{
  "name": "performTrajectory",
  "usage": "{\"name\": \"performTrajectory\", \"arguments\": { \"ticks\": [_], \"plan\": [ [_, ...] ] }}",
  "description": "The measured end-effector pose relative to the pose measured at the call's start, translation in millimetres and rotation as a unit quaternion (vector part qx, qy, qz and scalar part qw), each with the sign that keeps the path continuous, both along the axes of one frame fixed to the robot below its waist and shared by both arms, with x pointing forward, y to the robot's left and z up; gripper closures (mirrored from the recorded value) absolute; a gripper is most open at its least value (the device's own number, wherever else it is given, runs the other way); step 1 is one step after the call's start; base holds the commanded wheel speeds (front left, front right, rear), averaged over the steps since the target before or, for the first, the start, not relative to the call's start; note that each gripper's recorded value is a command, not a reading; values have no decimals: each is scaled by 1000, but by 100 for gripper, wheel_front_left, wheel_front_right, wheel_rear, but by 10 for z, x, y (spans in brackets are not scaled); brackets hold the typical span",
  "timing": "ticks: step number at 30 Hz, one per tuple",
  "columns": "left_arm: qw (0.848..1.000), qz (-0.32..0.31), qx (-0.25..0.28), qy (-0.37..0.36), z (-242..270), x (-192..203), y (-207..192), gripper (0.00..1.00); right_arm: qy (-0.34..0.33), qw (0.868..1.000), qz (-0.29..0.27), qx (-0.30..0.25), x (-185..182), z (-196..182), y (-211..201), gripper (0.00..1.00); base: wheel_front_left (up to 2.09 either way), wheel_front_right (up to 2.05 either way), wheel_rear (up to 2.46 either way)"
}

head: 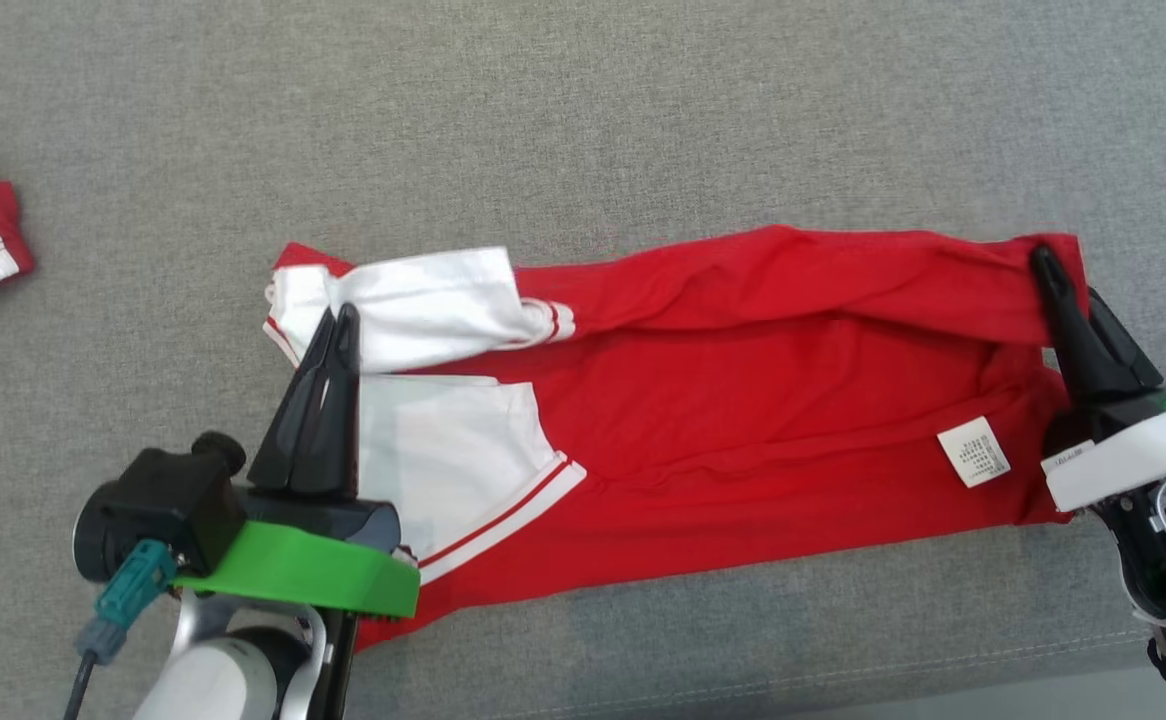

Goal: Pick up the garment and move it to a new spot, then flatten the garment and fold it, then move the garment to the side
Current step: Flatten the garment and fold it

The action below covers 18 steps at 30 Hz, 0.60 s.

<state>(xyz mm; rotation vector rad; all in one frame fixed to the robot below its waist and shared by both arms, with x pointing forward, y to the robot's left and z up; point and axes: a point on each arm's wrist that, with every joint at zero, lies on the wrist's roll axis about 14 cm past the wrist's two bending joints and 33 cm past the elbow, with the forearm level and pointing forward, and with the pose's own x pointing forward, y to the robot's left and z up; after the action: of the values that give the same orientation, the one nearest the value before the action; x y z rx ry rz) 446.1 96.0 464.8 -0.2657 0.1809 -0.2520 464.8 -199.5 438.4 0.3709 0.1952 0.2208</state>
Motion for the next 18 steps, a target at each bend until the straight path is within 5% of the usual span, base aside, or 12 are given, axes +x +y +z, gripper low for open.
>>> {"name": "performTrajectory", "arguments": {
  "ticks": [11,12,13,14,18],
  "plan": [
    [993,23,-19,118,-498,-457,41,100,46,999,-25,2,-328,-280,-9,100,0,0,0],
    [991,23,-19,132,-558,-497,38,88,48,998,-27,0,-345,-294,-7,54,0,0,0],
    [991,23,-19,132,-558,-497,38,33,48,998,-27,0,-345,-294,-7,0,0,0,0],
    [990,26,-22,136,-581,-516,40,0,48,998,-30,-1,-360,-304,-16,0,0,0,0],
    [990,35,-29,136,-601,-530,51,0,27,998,-43,-24,-365,-243,-88,0,0,0,0]
  ]
}}
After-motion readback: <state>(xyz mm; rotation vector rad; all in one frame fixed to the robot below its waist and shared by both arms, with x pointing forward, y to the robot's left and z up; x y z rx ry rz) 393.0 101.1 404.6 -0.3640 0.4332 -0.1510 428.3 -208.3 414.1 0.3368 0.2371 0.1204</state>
